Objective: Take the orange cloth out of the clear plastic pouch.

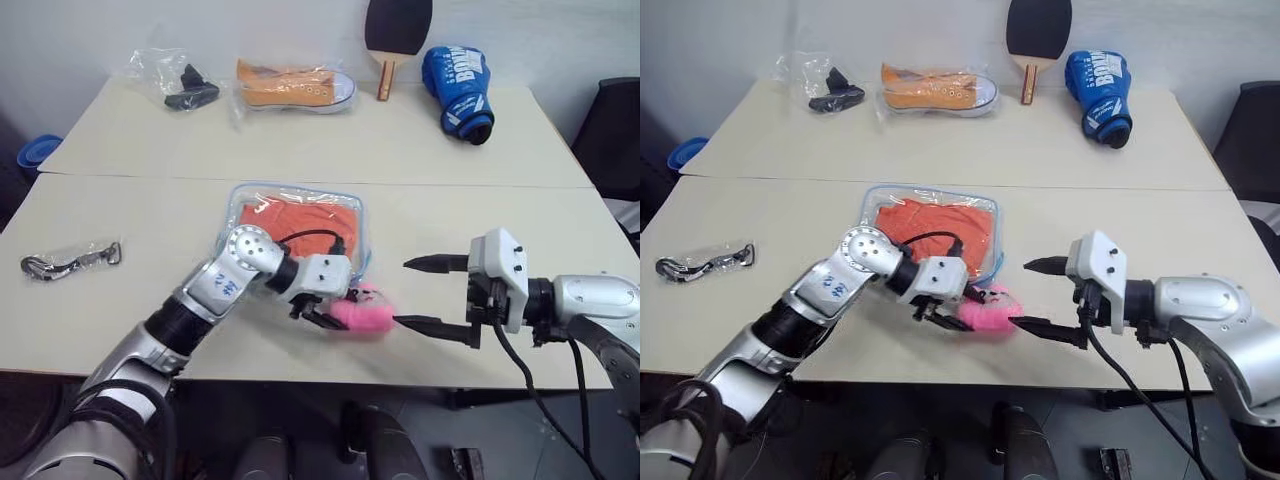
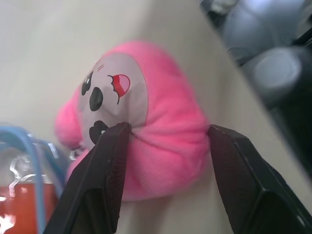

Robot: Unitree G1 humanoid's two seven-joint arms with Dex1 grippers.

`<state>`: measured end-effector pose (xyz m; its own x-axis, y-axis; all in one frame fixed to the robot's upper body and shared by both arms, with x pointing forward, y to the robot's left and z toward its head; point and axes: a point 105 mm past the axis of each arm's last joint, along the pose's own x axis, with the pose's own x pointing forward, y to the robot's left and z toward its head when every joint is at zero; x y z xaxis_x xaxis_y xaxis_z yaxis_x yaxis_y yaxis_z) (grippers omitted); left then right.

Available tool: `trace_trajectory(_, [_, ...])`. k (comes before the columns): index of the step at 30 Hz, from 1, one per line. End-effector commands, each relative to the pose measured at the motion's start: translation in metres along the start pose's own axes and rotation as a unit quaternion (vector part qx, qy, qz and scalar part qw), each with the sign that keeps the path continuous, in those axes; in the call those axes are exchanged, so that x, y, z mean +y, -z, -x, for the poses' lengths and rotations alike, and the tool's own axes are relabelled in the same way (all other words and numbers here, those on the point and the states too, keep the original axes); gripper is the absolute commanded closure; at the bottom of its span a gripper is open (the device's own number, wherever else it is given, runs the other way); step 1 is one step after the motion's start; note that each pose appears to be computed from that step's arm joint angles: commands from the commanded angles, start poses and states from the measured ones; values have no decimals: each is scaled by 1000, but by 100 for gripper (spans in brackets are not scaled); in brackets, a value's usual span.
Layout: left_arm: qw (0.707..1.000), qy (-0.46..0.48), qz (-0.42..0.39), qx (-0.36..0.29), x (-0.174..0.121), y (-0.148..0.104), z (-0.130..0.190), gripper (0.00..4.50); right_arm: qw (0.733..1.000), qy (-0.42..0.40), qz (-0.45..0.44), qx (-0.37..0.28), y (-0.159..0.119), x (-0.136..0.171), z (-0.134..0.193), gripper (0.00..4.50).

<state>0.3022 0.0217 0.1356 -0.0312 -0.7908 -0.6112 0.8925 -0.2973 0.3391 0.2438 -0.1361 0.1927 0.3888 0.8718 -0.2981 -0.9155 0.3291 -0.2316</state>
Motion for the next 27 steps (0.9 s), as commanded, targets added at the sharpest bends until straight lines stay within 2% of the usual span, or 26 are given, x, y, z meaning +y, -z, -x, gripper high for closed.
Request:
trace_trajectory(1, [999, -12, -30, 22, 2, 7, -3, 184, 1000, 11, 18, -9, -10, 2, 4, 0])
trace_trajectory(2, [999, -11, -34, 23, 1, 8, -3, 184, 1000, 12, 18, -10, -10, 2, 4, 0])
trace_trajectory(5, [999, -10, -30, 12, -1, 8, -2, 241, 1000, 14, 19, -10, -9, 1, 2, 0])
trace_trajectory(12, [1000, -10, -29, 0, -9, 4, 7, 447, 999, 16, 44, 0, -7, -11, -4, 0])
trace_trajectory(19, [997, -51, -20, 49, -13, 21, 40, 449, 986, 21, 152, 68, 18, -35, -38, 0])
trace_trajectory(23, [997, -63, -8, 50, -20, 23, 54, 449, 982, 10, 179, 60, 18, -46, -69, 0])
trace_trajectory(27, [996, -75, -2, 48, -22, 21, 59, 449, 977, 12, 203, 57, 18, -57, -86, 0])
